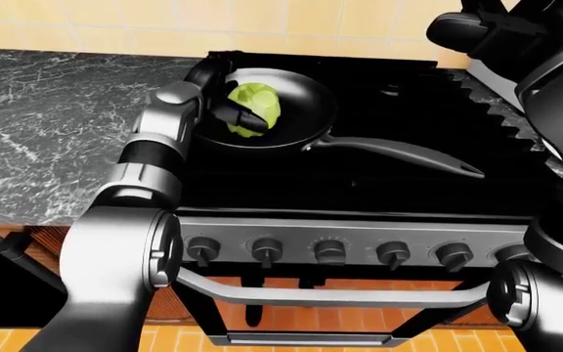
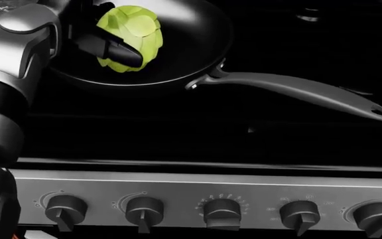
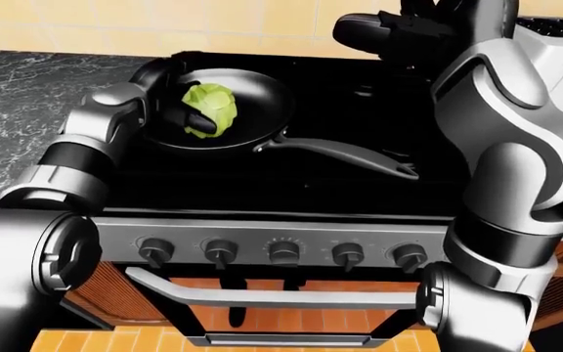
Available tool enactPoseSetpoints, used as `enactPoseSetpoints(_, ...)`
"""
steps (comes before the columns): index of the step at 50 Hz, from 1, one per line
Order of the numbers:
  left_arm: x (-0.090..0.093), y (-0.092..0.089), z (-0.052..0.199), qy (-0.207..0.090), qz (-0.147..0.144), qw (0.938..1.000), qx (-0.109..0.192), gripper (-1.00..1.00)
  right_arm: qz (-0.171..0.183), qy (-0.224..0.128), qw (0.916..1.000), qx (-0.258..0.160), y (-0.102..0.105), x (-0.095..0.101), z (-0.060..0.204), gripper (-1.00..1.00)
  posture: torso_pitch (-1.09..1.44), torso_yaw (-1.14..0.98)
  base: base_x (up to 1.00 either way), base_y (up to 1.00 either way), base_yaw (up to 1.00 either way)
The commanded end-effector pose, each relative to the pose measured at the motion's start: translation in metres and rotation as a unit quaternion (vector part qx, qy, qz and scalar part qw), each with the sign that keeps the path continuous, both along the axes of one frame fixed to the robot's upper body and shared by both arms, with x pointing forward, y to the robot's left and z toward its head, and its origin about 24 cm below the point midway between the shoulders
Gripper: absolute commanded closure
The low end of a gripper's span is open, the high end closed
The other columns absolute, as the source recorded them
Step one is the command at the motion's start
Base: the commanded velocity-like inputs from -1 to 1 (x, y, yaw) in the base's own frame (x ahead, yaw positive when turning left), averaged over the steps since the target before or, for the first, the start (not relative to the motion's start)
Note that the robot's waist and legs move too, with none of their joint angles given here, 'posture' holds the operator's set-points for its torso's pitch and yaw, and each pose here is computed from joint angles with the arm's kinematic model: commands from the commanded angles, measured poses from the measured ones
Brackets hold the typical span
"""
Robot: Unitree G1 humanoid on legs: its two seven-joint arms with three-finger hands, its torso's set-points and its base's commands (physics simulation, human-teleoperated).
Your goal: Pick the artichoke from the pan and place it on the plate.
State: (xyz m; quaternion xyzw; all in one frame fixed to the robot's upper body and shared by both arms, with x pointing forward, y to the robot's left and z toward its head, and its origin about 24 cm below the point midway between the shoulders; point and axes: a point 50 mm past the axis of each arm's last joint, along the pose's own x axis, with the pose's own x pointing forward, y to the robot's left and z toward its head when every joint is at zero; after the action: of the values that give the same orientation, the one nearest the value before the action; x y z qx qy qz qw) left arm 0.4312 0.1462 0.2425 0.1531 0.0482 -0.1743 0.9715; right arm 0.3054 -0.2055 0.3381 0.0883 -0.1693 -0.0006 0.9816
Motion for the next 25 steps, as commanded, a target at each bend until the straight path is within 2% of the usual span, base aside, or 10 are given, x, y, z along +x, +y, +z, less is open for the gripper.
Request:
enactPoseSetpoints(1,-0.0009,-0.0039,0.0310,-0.060,-0.004,0.9982,-0.006,-1.00,-0.003,-0.043,0.9991,0.002,-0.0011,-0.0088,0.0164,-1.00,0.00,0.00,0.00,0.00,0.00)
enactPoseSetpoints(25,-0.0009,-0.0075,0.0279,-0.060,-0.012,0.9981,-0.005,-1.00,-0.002,-0.045,0.9990,0.004,-0.0019,-0.0094,0.0172,-1.00,0.00,0.00,0.00,0.00,0.00)
